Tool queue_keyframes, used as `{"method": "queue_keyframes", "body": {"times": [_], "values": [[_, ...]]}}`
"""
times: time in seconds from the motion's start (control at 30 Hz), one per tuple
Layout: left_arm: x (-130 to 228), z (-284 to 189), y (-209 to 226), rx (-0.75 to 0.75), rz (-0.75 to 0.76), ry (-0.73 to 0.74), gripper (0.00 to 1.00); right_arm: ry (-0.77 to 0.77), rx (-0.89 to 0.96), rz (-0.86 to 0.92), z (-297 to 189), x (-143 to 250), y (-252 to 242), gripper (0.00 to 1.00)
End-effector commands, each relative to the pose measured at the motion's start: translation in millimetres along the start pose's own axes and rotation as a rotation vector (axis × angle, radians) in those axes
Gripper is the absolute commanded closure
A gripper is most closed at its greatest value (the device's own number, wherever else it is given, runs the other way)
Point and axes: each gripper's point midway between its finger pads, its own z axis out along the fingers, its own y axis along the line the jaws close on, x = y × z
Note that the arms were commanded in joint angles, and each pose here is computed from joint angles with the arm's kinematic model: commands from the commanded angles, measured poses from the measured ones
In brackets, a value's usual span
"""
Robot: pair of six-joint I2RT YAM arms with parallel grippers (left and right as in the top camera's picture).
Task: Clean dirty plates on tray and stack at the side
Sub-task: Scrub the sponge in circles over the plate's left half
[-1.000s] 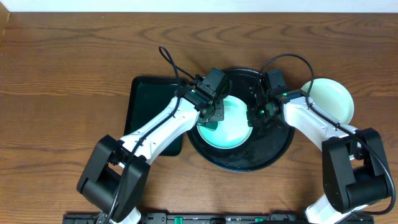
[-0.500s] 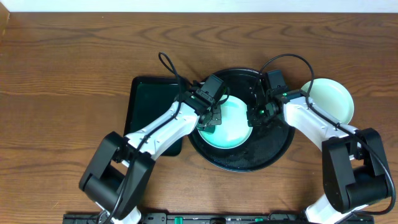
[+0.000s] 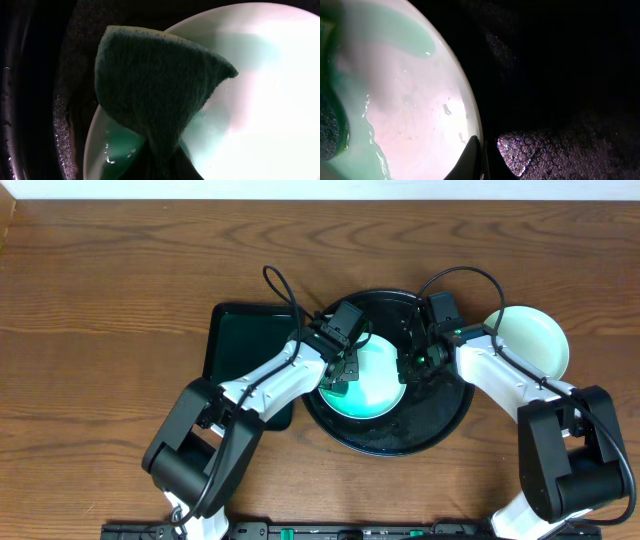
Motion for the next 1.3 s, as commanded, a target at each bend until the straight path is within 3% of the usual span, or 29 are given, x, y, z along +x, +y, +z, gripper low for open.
{"method": "queue_keyframes", "body": {"times": [0.0, 0.13, 0.33, 0.6, 0.73, 0.93, 1.27], "values": [[25.4, 30.6, 11.2, -0.033, -0.020, 0.109, 0.92, 0.015, 0.011, -0.008, 5.0, 4.3, -0.9, 0.99], [37.0, 37.2, 2.2, 0.022, -0.025, 0.173, 0.93, 0.015, 0.011, -0.008, 5.0, 4.3, -0.9, 0.99], [47.0, 24.2, -38.0, 0.241, -0.028, 0.263, 0.93, 0.014, 0.011, -0.008, 5.0, 4.0, -0.8, 0.99], [15.5, -23.6, -72.4, 0.397, 0.002, 0.163, 0.93, 0.011, 0.011, -0.009, 5.0, 3.4, -0.7, 0.99], [-6.5, -49.6, -66.7, 0.372, 0.003, 0.045, 0.92, 0.011, 0.011, -0.009, 5.0, 3.4, -0.7, 0.99], [-23.5, -63.9, -35.0, 0.204, -0.017, -0.081, 0.93, 0.012, 0.011, -0.009, 5.0, 3.5, -0.7, 0.99], [-7.7, -37.0, -3.5, 0.041, -0.025, -0.025, 0.93, 0.012, 0.011, -0.009, 5.0, 3.5, -0.7, 0.99]]}}
